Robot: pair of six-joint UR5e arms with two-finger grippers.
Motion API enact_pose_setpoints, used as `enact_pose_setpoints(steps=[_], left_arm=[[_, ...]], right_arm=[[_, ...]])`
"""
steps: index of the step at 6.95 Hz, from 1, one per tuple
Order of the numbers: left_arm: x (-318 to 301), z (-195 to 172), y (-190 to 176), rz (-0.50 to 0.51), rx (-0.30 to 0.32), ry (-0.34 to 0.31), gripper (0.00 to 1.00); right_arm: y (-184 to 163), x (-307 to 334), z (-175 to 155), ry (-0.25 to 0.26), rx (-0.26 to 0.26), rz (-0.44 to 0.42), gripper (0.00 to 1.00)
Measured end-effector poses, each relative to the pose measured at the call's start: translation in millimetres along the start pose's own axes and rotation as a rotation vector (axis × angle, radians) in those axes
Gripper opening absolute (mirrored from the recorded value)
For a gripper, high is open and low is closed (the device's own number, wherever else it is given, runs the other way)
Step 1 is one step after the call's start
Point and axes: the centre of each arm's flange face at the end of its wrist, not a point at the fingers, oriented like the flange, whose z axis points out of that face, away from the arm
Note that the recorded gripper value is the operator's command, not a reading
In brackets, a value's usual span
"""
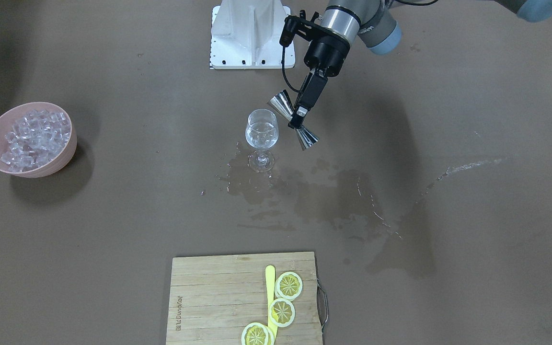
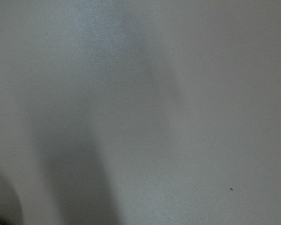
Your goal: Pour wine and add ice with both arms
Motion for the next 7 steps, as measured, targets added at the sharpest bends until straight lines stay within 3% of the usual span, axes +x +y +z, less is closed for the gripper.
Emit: enact_pose_setpoints(steps=[3,5,7], left_arm=[[2,-2,-1,-0.095,-0.007,0.047,0.0],[5,5,7,-0.297,-0.018,0.184,0.0],[-26,11,27,-0.456,-0.098,0.309,0.0]], right_arm=[[22,-23,-27,-0.009,0.007,-0.015,1.0],[40,-61,-51,-0.01,-0.009,-0.029,1.0],[54,-112,-56,-0.016,-0.023,-0.035,1.0]])
